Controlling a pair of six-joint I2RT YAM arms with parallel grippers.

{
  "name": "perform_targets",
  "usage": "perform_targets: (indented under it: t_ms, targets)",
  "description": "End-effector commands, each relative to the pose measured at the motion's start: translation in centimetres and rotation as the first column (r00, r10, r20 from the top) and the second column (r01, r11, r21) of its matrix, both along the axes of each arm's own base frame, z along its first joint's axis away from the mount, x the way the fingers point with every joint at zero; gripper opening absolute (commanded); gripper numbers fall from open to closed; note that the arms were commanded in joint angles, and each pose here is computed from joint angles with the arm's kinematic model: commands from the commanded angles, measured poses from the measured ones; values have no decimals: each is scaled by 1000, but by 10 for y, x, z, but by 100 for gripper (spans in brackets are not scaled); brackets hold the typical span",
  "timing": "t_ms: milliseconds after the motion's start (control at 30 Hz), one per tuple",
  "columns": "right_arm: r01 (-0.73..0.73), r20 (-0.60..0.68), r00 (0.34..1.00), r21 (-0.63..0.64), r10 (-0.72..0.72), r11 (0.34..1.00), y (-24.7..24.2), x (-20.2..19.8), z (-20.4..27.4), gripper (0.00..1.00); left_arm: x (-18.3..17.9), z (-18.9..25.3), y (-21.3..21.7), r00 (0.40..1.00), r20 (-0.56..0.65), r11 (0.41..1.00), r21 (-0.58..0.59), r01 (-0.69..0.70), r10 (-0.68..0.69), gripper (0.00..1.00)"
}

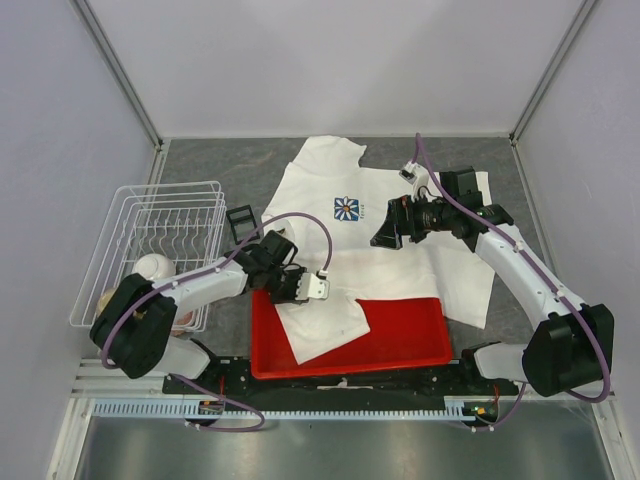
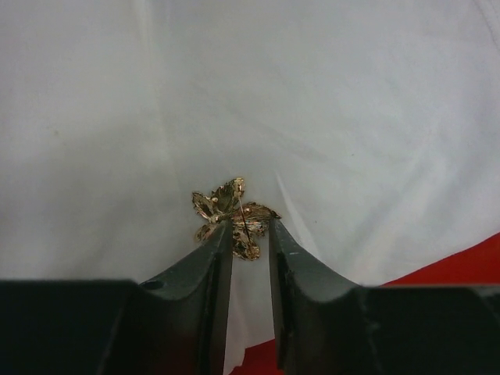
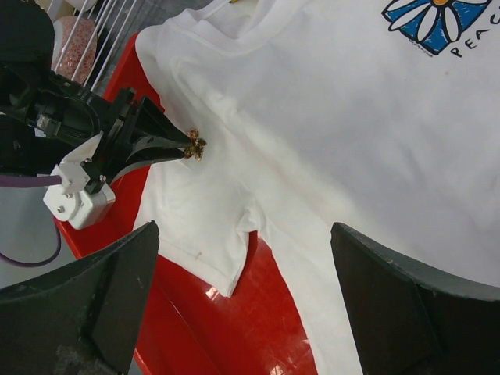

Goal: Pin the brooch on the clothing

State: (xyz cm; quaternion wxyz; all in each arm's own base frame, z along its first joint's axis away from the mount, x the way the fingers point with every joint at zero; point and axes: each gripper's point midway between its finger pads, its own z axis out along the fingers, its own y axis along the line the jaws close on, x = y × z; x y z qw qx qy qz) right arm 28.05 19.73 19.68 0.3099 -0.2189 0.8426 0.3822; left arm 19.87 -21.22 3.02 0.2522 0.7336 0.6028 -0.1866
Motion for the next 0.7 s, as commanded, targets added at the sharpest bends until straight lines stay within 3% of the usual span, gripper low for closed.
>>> perform_targets:
  t_ms: [0,200,267,567,667]
  targets:
    - [1,35,999,2,-1,1000,-1,3,10,98,19,0,-7,996,73,999,-10,47,-46,29]
    - [3,32,999,-1,-3,1000,-1,4,9,98,18,2,-8,995,70,997,-17,74,-72,14]
    - [-2,27,1000,3,2,1000,0,3,8,98,15,16,-12,993,78,995,-45,92,-88,3]
    - [-63,-44,997,123,68,990,16,-10,10,97,-8,112,-41,968,185,958,-200,204,-167,2]
    - [-75,-81,993,156,88,985,22,-15,3,96,-18,123,-47,959,208,950,-202,237,-195,2]
